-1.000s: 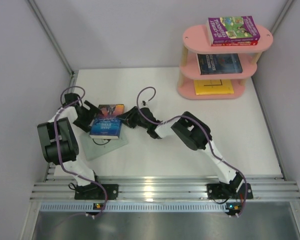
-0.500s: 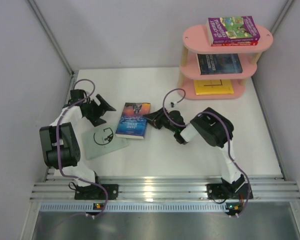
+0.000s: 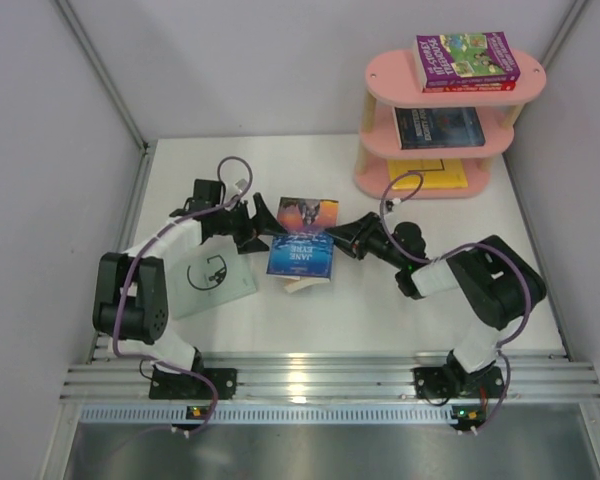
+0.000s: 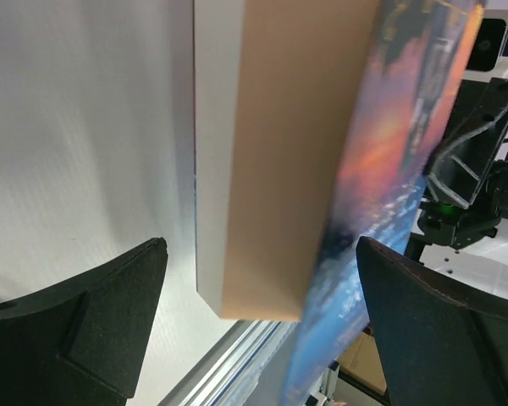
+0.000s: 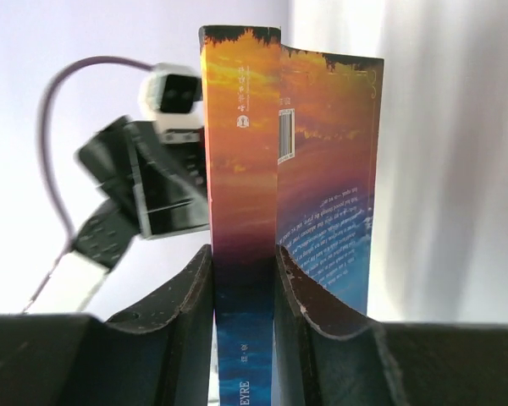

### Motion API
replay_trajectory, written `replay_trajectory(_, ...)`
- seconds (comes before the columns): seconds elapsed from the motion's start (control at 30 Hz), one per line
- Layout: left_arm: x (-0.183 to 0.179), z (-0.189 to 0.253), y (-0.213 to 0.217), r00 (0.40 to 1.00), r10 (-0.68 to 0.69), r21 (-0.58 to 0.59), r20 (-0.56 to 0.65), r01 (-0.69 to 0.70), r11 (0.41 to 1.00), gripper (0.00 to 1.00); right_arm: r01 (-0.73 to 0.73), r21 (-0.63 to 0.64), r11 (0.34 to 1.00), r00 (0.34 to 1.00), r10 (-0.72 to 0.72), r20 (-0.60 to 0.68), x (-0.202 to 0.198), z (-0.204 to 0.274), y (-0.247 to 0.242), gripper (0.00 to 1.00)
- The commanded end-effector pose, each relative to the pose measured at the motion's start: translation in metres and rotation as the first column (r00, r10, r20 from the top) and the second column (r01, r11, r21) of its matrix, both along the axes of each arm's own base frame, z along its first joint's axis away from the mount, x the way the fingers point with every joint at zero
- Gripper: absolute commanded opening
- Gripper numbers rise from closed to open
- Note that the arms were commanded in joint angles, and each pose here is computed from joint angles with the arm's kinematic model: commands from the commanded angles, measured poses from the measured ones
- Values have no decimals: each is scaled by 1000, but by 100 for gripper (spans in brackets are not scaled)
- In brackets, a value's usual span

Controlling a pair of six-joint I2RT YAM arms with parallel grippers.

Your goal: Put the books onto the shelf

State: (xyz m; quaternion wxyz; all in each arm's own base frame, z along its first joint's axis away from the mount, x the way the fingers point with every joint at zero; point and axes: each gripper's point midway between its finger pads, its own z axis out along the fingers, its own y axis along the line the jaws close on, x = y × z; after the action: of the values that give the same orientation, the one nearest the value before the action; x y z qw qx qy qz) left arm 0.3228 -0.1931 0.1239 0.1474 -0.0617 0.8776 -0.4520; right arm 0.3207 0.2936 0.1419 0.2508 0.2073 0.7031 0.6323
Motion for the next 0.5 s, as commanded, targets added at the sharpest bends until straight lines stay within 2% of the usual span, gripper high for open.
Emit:
replay_trajectory(0.0, 5, 48, -9, 988, -42, -94, 148, 57, 994, 98, -130, 268, 955, 914, 11, 405, -19, 152, -9, 0)
replay_trajectory(0.13, 0, 83, -19, 978, -84, -210, 193, 125, 970, 98, -177, 307, 935, 890, 19, 456, -30, 186, -12, 0)
replay_trajectory(0.27, -6, 113, -26, 955, -108, -257, 277, 182, 949, 98, -228, 333, 915, 867, 35, 498, -43, 214, -15, 0)
replay_trajectory(0.47, -25, 148, -37, 934, -137, -321, 331, 248, 914, 99, -272, 377, 885, 831, 19, 556, -61, 253, -23, 0)
